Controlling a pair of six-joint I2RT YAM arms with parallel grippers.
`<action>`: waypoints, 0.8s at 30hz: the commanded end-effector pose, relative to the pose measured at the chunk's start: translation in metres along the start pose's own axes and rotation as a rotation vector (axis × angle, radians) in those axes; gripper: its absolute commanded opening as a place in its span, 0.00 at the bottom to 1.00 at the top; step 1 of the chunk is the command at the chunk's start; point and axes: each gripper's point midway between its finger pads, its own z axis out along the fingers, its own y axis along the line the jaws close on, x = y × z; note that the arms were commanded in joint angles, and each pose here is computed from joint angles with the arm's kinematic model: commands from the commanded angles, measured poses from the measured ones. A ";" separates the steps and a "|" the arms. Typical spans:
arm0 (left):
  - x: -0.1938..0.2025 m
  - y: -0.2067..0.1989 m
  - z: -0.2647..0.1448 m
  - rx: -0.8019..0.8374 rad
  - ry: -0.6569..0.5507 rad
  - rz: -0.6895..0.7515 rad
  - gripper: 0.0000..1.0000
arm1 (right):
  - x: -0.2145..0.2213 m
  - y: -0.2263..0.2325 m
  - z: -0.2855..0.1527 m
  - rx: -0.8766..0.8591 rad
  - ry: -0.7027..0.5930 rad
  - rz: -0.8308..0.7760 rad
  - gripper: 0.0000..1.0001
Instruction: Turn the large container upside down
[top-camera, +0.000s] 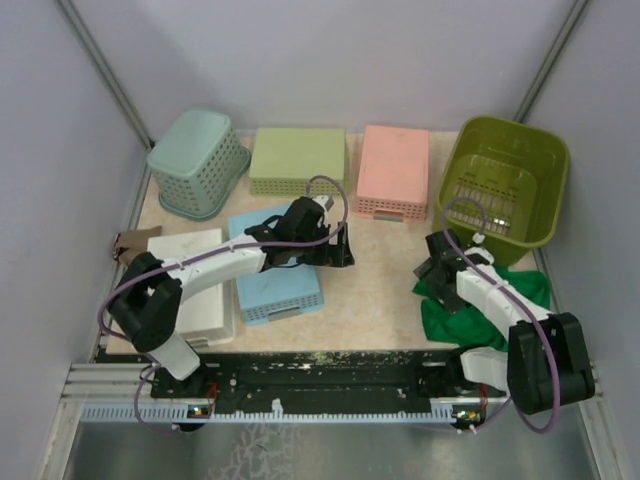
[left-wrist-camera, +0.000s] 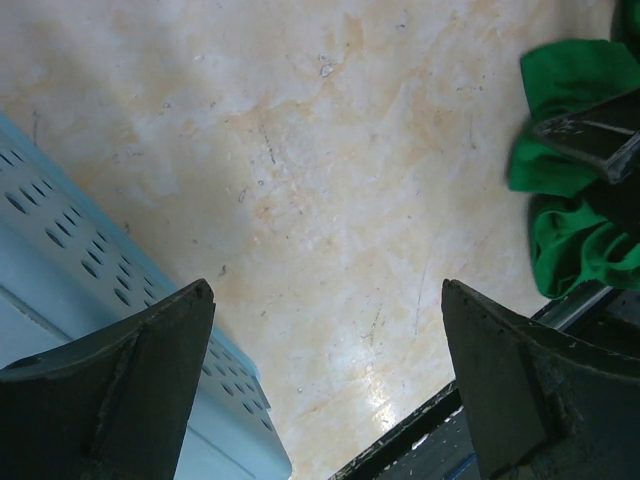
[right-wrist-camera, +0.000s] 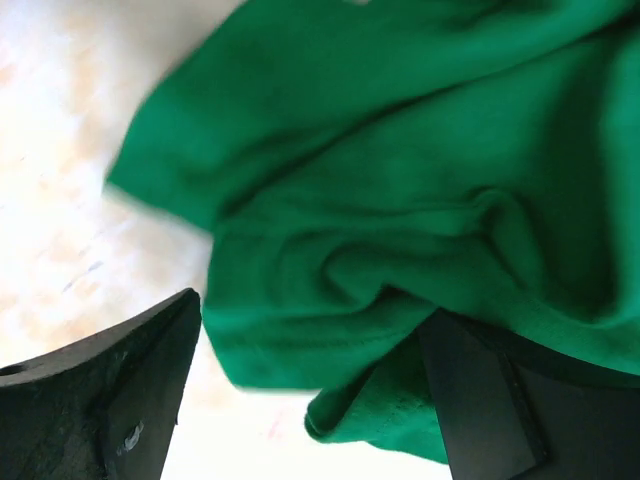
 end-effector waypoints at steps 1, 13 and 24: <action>0.010 0.020 -0.012 -0.069 0.021 0.025 1.00 | -0.013 -0.080 -0.006 0.349 -0.104 0.096 0.87; 0.006 0.005 -0.027 -0.002 0.017 0.041 1.00 | -0.073 -0.033 -0.065 0.039 -0.287 0.067 0.87; -0.033 -0.011 -0.064 -0.001 -0.093 0.095 1.00 | -0.057 0.086 -0.189 -0.849 -0.285 -0.366 0.85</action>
